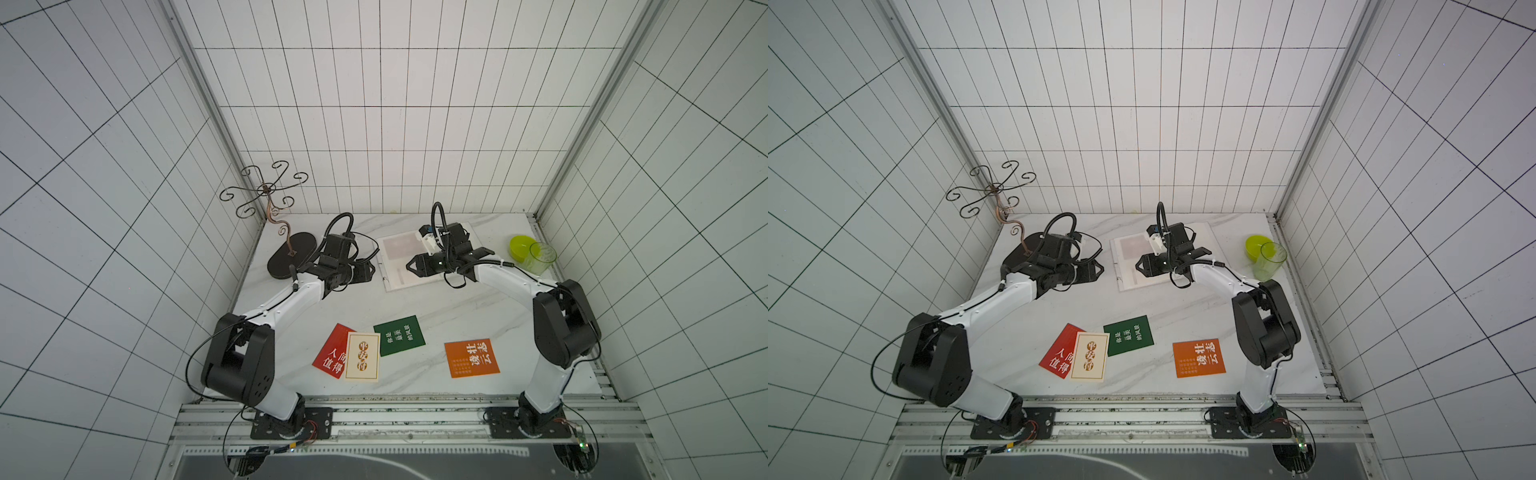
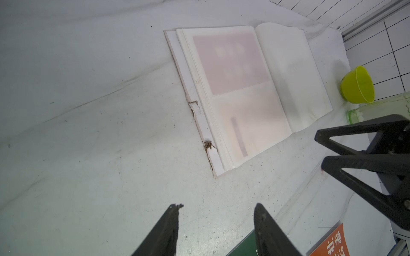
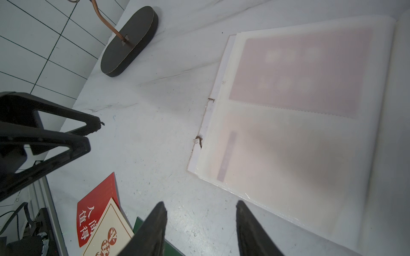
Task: Place the photos into the photo albums
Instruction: Turn the page of the photo album at the center of the board, then pick up the photo at the center of the board.
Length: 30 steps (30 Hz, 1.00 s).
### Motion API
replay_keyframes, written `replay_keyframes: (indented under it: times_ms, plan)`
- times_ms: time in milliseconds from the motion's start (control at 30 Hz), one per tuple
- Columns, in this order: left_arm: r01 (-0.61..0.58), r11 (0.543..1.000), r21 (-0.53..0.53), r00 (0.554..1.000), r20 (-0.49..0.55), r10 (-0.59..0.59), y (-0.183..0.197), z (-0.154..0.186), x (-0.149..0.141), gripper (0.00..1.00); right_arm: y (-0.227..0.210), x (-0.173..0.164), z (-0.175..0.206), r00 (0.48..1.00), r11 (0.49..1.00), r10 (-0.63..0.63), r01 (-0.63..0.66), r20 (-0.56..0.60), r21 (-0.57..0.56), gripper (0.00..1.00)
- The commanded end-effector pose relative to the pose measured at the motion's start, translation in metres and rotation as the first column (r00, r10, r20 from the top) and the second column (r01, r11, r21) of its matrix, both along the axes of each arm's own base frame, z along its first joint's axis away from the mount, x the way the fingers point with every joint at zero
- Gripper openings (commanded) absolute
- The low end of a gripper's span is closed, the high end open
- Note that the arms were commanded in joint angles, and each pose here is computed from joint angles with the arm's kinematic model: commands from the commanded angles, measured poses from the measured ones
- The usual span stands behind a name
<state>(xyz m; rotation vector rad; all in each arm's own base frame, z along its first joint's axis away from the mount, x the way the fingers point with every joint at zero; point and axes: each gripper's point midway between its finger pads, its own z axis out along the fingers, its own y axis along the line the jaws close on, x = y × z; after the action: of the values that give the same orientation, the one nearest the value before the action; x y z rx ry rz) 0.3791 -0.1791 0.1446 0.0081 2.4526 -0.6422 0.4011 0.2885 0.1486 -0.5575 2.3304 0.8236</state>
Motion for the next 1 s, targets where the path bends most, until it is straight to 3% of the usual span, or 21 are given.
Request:
replay_keyframes:
  times_ms: [0, 233, 500, 700, 967]
  plan:
    - [0.02, 1.0, 0.005, 1.0, 0.007, -0.02, 0.001, 0.004, -0.011, 0.55, -0.005, -0.018, -0.007, 0.999, 1.0, -0.014, 0.014, -0.038, 0.001, 0.51]
    - [0.218, 0.976, 0.023, 0.976, -0.002, -0.218, -0.048, 0.01, -0.051, 0.55, -0.034, -0.047, -0.016, 0.989, 0.994, -0.108, 0.105, -0.1, -0.03, 0.53]
    - [0.357, 0.934, 0.006, 0.925, -0.14, -0.353, -0.086, -0.025, -0.107, 0.55, -0.041, -0.089, -0.044, 0.969, 0.994, -0.096, 0.105, -0.226, 0.028, 0.53]
    - [0.444, 0.896, -0.004, 0.869, -0.241, -0.432, -0.091, -0.056, -0.147, 0.55, -0.029, -0.102, -0.064, 0.958, 0.992, -0.039, 0.071, -0.286, 0.103, 0.53]
    - [0.49, 0.87, -0.045, 0.812, -0.34, -0.475, -0.087, -0.086, -0.177, 0.55, -0.018, -0.104, -0.089, 0.942, 0.991, 0.018, 0.028, -0.334, 0.132, 0.52]
